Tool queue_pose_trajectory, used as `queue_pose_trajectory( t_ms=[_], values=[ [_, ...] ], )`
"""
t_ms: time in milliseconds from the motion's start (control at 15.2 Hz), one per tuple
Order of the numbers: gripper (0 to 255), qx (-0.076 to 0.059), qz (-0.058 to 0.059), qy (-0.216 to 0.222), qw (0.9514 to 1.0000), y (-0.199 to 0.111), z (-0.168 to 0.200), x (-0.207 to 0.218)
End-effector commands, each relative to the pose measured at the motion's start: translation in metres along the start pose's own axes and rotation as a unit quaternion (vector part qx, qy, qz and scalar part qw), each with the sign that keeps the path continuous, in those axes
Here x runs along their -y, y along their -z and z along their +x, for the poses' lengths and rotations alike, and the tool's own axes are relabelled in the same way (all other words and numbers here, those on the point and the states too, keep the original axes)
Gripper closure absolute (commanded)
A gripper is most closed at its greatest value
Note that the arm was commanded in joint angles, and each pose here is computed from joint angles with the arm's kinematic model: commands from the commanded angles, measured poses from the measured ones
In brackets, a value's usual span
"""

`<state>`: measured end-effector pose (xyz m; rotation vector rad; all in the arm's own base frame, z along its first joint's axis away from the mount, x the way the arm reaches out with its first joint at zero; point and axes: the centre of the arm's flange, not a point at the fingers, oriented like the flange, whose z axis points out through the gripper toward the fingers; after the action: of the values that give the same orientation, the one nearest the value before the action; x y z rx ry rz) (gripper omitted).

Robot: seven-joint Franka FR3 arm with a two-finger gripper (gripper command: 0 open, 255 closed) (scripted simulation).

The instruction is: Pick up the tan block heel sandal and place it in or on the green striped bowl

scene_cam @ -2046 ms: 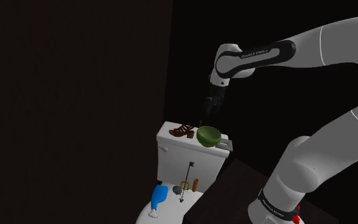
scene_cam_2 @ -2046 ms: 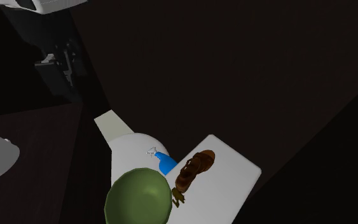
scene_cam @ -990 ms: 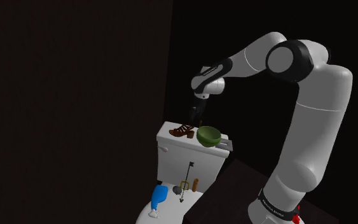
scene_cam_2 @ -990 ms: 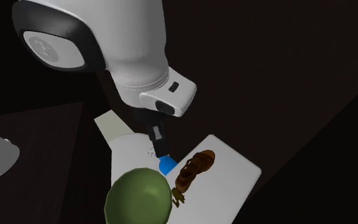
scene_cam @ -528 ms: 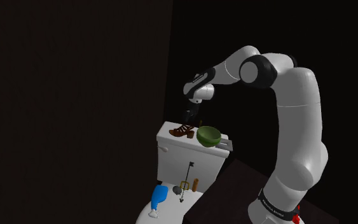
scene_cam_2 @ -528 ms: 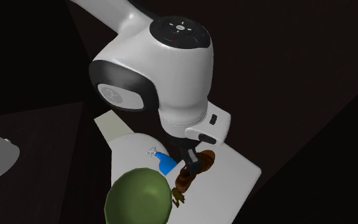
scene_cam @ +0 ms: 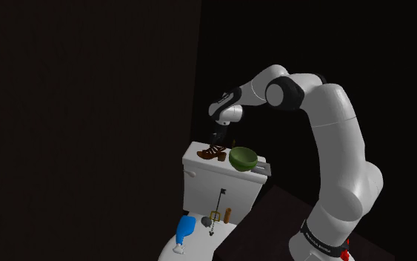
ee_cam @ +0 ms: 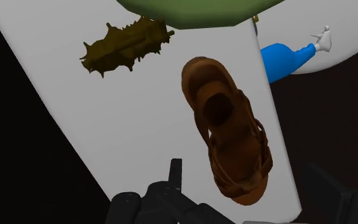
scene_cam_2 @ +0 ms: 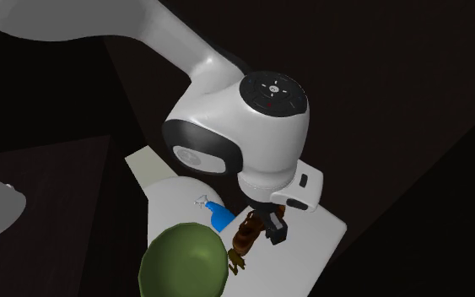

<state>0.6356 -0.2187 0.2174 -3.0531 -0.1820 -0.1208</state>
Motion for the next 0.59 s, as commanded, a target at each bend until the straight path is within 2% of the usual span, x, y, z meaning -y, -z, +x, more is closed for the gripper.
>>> queue_pose_trajectory(
  t_ms=[0,132,528],
  values=[
    [0,0.000,0.000,0.000,1.0000,-0.0101,0.0002,-0.0006],
    [0,0.000,0.000,0.000,1.0000,-0.0184,0.0001,-0.0006],
    [0,0.000,0.000,0.000,1.0000,-0.0184,0.0002,-0.0006]
  ],
)
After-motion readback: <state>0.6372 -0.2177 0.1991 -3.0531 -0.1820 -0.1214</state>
